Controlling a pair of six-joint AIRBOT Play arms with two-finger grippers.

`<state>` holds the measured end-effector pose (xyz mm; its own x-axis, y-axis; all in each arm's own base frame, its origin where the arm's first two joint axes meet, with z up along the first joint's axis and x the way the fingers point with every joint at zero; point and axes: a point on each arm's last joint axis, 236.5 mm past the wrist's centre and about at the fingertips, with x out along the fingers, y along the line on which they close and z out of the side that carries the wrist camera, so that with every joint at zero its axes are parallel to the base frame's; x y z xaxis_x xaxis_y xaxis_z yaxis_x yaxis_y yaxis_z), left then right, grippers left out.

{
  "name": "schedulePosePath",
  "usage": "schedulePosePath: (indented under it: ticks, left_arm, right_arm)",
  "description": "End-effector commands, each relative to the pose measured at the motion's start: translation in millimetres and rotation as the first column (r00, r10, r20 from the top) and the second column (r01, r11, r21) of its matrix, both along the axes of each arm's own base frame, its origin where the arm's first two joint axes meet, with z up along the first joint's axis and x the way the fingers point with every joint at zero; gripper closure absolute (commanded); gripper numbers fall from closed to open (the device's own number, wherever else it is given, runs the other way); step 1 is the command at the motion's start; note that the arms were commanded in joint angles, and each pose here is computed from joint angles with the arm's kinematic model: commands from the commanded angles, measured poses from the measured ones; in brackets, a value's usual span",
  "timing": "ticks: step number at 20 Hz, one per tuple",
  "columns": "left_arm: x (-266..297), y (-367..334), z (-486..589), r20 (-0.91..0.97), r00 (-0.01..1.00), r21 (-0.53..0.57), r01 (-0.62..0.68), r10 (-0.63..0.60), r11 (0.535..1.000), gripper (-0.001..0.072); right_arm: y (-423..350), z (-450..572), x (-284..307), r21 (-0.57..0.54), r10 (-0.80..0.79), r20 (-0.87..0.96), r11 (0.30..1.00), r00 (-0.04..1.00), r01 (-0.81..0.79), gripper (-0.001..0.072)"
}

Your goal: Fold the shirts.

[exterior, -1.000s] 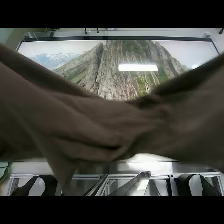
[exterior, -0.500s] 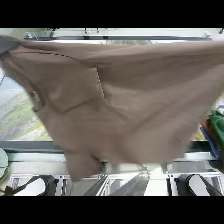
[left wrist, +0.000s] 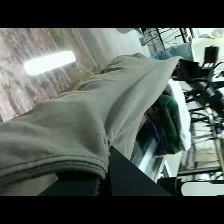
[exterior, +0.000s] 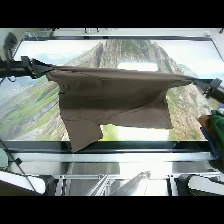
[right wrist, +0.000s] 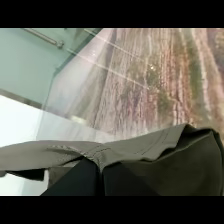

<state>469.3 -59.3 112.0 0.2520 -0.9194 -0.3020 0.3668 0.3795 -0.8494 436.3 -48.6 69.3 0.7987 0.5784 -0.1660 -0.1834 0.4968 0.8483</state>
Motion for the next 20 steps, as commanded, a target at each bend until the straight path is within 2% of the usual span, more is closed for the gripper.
schedulePosePath:
  ticks: [1, 3, 5, 11, 15, 18, 20]
  left_arm:
    - [20, 4, -46, -0.159, 0.987, -0.007, -0.004, 0.002, 1.000, 0.0686]
    - [22, 11, -74, -0.241, 0.970, 0.056, -0.007, 0.021, 0.998, 0.0686]
    - [26, 13, -87, -0.273, 0.962, 0.058, -0.011, 0.027, 0.998, 0.0687]
    - [62, 26, -101, -0.223, 0.959, 0.105, -0.157, 0.177, 0.982, 0.0685]
    - [99, 44, -89, -0.110, 0.948, 0.143, -0.283, 0.299, 0.948, 0.0684]
    - [121, 48, -62, -0.003, 0.956, 0.146, -0.291, 0.294, 0.946, 0.0684]
    - [129, 41, -63, 0.021, 0.959, 0.149, -0.282, 0.282, 0.948, 0.0684]
  right_arm:
    - [1, -44, 8, 0.100, 0.013, -0.043, 0.995, 0.999, -0.009, 0.0692]
    - [13, -62, -3, 0.105, 0.080, -0.097, 0.992, 0.992, -0.070, 0.0692]
    - [15, -69, -6, 0.095, 0.095, -0.114, 0.992, 0.989, -0.084, 0.0692]
    - [13, -70, 11, 0.070, 0.040, -0.105, 0.997, 0.994, -0.033, 0.0692]
    - [25, -50, 63, -0.031, 0.011, -0.045, 0.999, 0.999, -0.012, 0.0693]
    - [31, 10, 114, -0.012, 0.001, 0.118, 1.000, 0.993, 0.001, 0.0693]
    - [46, 27, 139, -0.048, 0.024, 0.170, 0.999, 0.985, -0.016, 0.0693]
